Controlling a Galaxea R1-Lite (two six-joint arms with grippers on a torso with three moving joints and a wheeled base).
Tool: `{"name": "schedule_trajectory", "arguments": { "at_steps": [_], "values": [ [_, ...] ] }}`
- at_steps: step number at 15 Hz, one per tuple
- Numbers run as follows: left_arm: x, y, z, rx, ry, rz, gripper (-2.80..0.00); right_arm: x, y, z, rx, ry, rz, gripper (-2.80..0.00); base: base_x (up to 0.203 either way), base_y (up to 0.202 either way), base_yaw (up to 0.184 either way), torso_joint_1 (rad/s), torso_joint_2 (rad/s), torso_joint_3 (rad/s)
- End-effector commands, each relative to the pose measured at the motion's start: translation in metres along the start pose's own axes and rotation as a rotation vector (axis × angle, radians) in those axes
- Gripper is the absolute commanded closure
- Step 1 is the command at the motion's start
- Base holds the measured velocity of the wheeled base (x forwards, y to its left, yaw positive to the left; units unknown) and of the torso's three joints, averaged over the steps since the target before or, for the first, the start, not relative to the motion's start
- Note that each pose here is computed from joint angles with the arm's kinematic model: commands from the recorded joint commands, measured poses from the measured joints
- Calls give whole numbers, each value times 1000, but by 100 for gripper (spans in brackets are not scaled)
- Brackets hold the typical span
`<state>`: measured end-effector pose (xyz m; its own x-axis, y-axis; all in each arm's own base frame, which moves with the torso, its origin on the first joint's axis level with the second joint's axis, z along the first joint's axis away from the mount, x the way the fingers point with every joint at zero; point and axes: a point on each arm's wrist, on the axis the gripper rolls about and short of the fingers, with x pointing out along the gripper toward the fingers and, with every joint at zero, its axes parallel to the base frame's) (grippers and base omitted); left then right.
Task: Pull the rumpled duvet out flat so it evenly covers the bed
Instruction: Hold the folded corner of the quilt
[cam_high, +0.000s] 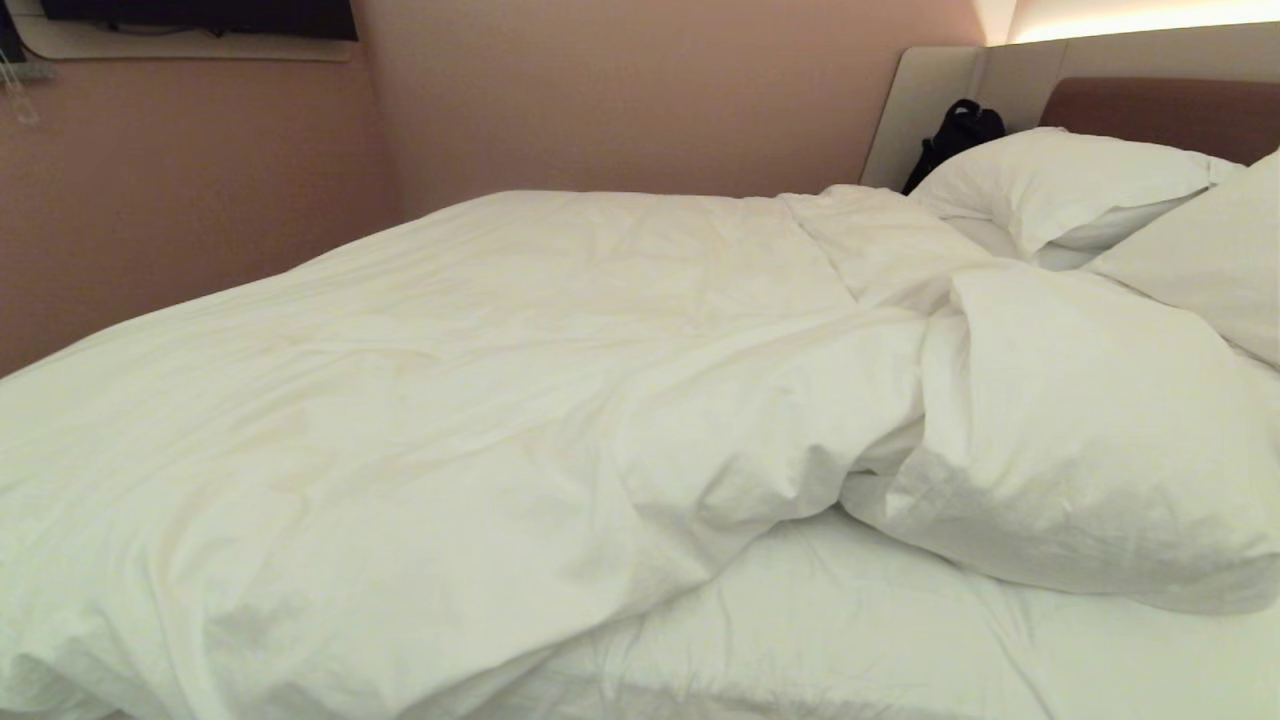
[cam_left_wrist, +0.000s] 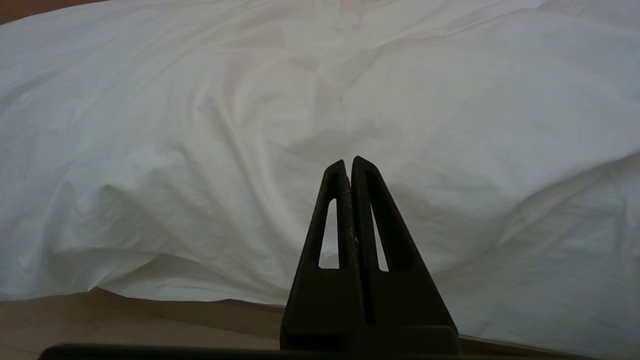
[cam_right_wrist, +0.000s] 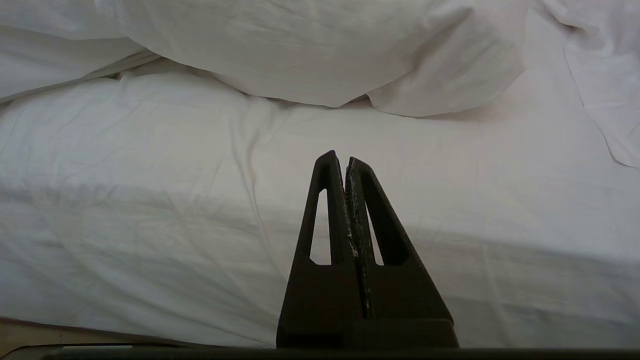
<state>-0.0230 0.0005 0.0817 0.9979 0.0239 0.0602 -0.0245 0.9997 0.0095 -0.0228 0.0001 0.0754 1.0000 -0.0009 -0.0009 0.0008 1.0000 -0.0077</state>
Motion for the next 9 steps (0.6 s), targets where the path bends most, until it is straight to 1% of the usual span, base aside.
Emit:
{"name": "schedule_trajectory", "arguments": {
  "at_steps": [1, 9],
  "values": [
    [0, 0, 0, 0, -1, 1, 0, 0, 0, 0, -2, -1, 1, 0, 0, 0, 0, 0, 0, 0],
    [0, 0, 0, 0, -1, 1, 0, 0, 0, 0, -23, 1, 4, 0, 0, 0, 0, 0, 0, 0]
  ]
}}
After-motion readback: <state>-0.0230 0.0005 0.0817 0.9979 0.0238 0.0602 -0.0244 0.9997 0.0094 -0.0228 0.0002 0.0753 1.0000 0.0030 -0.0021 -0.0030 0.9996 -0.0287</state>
